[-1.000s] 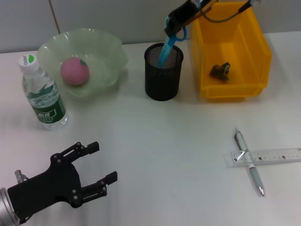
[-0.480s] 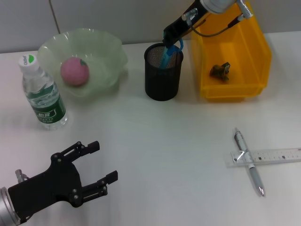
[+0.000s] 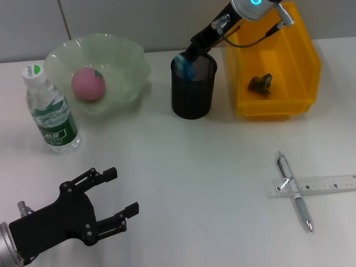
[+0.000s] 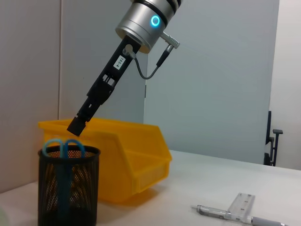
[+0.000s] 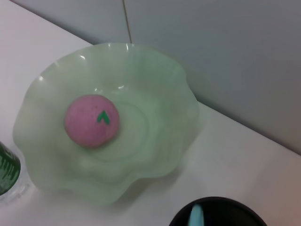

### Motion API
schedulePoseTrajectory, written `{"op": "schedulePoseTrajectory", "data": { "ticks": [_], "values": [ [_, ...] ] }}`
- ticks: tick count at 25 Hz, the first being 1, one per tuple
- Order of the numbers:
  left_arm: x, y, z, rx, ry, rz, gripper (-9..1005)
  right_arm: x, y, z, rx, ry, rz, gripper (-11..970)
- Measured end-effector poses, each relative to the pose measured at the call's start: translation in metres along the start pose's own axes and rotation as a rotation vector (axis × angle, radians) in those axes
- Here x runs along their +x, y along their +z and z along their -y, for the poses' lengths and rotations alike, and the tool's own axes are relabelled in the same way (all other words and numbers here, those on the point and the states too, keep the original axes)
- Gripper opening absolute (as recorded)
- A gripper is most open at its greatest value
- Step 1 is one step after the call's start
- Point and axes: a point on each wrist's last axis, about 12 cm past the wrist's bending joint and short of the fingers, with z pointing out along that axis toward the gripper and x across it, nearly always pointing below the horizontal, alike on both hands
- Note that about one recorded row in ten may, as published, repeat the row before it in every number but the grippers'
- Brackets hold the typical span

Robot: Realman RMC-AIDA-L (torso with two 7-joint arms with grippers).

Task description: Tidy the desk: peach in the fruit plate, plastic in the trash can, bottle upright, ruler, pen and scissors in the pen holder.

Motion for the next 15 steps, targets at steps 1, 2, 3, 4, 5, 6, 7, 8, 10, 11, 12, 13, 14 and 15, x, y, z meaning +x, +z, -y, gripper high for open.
{"op": "schedulePoseTrajectory", "data": {
  "ticks": [1,2,3,4,5,6,7,8,10,11,12,13,14,15],
  "values": [
    [0.0,0.0,0.0,0.0,0.0,0.0,831,0.0,0.0,0.0,0.0,0.0,0.0,321],
    [0.0,0.0,0.0,0.0,0.0,-0.001,831,0.0,0.0,0.0,-0.001,0.0,-0.001,350],
    [0.0,0.0,0.0,0.0,0.0,-0.001,831,0.001,0.001,-0.001,0.0,-0.002,-0.001,379],
    [0.0,-0.001,0.0,0.0,0.0,-0.002,831,0.0,0.001,-0.001,0.0,-0.004,0.0,407],
    [0.0,-0.001,0.0,0.001,0.0,-0.002,831,0.0,0.001,-0.002,0.002,-0.008,0.002,436],
    [0.0,-0.001,0.0,0.001,0.0,-0.002,831,0.0,0.001,-0.002,0.002,-0.008,0.002,465],
    [0.0,-0.001,0.0,0.002,0.002,-0.003,831,0.0,0.001,-0.002,0.002,-0.009,0.002,494],
    [0.0,0.0,0.001,0.003,0.005,-0.003,831,0.0,0.001,-0.002,0.002,-0.009,0.003,531],
    [0.001,0.0,0.001,0.005,0.015,-0.003,831,0.0,0.001,-0.003,0.001,-0.01,0.005,606],
    [0.001,0.0,0.001,0.005,0.017,-0.003,831,-0.001,0.001,-0.003,-0.001,-0.011,0.007,644],
    [0.001,0.0,0.001,0.005,0.018,-0.002,831,-0.001,0.001,-0.004,-0.004,-0.014,0.008,681],
    [0.001,0.0,0.001,0.004,0.017,-0.002,831,-0.001,0.001,-0.006,-0.01,-0.018,0.007,681],
    [0.001,0.0,0.001,0.001,0.014,-0.003,831,-0.001,0.001,-0.006,-0.01,-0.018,0.007,681],
    [0.001,0.0,0.001,-0.003,0.005,-0.004,831,0.002,-0.005,-0.012,-0.034,-0.036,0.015,681]
  ]
}}
